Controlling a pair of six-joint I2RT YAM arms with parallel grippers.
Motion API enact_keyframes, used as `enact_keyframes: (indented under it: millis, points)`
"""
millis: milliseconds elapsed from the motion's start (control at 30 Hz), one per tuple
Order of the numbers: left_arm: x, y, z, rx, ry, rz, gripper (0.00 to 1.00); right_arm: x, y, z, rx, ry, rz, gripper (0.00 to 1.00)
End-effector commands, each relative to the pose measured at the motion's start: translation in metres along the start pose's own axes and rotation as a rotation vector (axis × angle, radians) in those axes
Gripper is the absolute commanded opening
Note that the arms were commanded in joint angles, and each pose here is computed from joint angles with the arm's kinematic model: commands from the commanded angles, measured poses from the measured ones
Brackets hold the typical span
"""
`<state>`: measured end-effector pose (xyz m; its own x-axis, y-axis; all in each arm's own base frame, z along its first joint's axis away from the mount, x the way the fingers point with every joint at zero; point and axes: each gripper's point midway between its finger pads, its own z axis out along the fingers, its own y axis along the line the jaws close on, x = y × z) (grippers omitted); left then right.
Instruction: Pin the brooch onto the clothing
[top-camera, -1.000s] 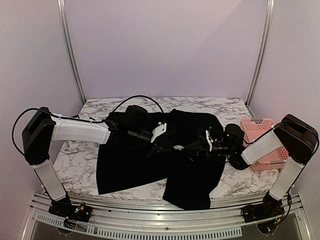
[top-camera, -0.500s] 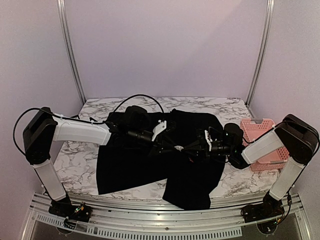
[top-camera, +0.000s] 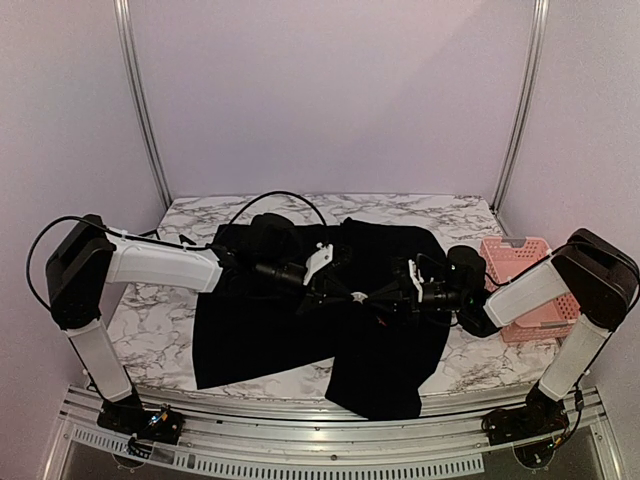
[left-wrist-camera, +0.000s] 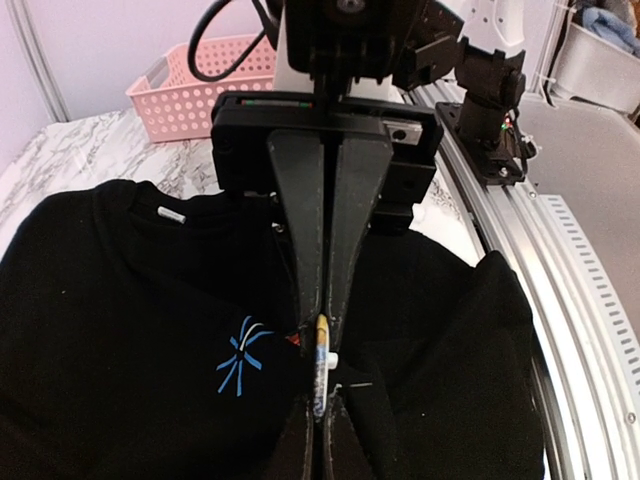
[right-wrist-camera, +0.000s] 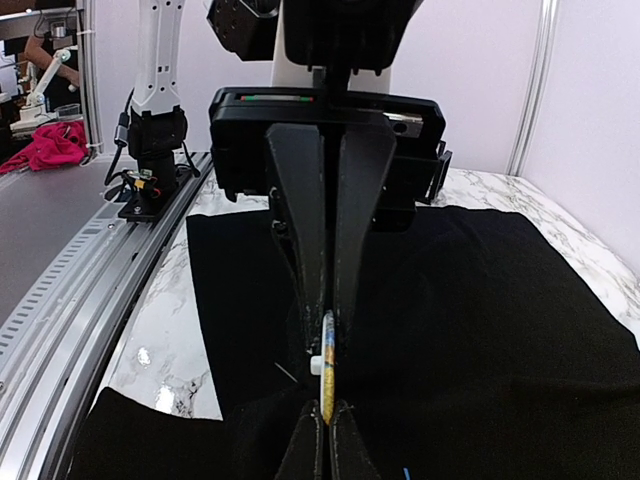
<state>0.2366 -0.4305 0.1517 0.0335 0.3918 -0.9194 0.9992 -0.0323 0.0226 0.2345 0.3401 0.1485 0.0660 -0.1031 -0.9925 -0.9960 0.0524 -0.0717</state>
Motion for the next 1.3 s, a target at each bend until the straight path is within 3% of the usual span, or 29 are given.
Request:
enact_keyframes:
  millis: [0, 300, 500, 800, 967, 1100, 1267]
  points:
    - [0.008, -0.003, 0.008, 0.009, 0.016, -0.027, 0.0, -0.019, -0.002, 0.0, -0.006, -0.035, -0.046, 0.0]
    - [0.013, 0.0, 0.006, -0.053, 0.023, 0.053, 0.0, -0.026, 0.011, 0.001, -0.097, -0.07, -0.017, 0.0]
    - [0.002, -0.01, 0.001, -0.012, -0.015, 0.075, 0.0, -0.035, 0.02, 0.002, -0.164, -0.089, 0.03, 0.0]
    - [0.006, -0.002, -0.002, 0.06, 0.023, -0.253, 0.0, -0.023, 0.018, 0.01, -0.131, -0.013, 0.037, 0.05]
    - [0.011, 0.001, 0.002, 0.071, 0.022, -0.326, 0.0, -0.009, 0.012, 0.012, -0.093, 0.033, 0.085, 0.24]
    - [0.012, 0.005, 0.003, 0.071, 0.015, -0.348, 0.0, 0.007, 0.014, 0.01, -0.093, 0.103, 0.09, 0.49]
    - [0.008, 0.008, 0.001, 0.057, -0.004, -0.323, 0.0, 0.013, 0.014, 0.007, -0.072, 0.126, 0.102, 0.62]
